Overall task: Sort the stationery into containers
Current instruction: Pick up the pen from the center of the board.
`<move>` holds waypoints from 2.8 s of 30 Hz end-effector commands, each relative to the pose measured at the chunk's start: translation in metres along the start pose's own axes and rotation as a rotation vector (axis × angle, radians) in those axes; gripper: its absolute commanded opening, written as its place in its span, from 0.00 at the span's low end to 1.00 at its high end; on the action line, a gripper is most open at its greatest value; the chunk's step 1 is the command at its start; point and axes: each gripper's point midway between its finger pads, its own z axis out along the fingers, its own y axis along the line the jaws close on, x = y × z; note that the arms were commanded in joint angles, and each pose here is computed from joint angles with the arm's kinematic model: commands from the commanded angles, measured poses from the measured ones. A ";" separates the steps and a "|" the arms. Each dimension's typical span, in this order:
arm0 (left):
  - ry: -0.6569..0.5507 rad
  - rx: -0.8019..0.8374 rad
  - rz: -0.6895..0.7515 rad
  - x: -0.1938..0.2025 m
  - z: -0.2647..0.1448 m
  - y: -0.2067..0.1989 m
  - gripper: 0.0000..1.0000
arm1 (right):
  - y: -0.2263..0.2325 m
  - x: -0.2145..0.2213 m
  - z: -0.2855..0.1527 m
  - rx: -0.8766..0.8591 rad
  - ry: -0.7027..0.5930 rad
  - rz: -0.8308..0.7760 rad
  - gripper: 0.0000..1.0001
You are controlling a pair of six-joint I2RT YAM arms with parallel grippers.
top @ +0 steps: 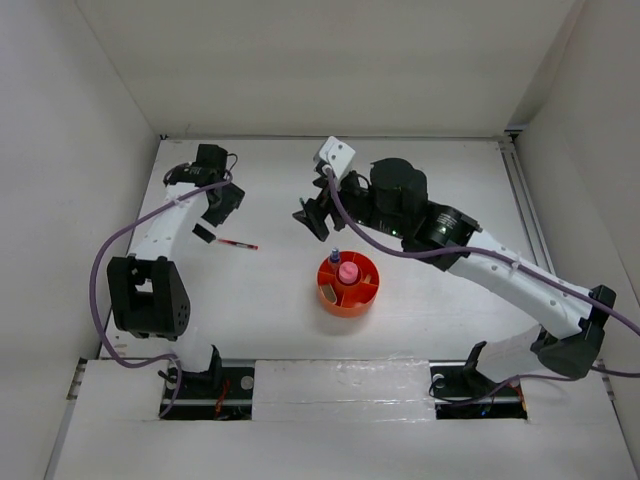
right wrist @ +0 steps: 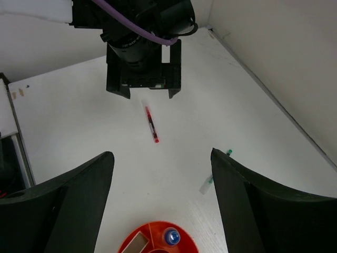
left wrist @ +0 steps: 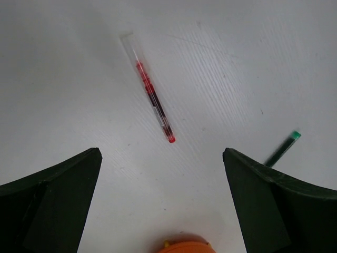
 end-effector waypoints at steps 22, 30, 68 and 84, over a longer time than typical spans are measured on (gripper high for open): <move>0.003 -0.180 -0.081 -0.012 0.031 0.013 1.00 | -0.035 0.031 -0.007 -0.101 0.084 0.152 0.80; 0.081 -0.148 -0.061 0.013 0.040 0.018 1.00 | -0.045 0.001 0.020 -0.122 0.073 0.108 0.80; 0.137 -0.320 -0.214 0.078 0.103 0.034 0.86 | -0.035 0.009 -0.027 -0.075 0.051 0.087 0.81; 0.157 -0.364 -0.220 0.095 0.113 0.055 0.33 | -0.035 0.017 -0.023 -0.078 0.069 0.092 0.81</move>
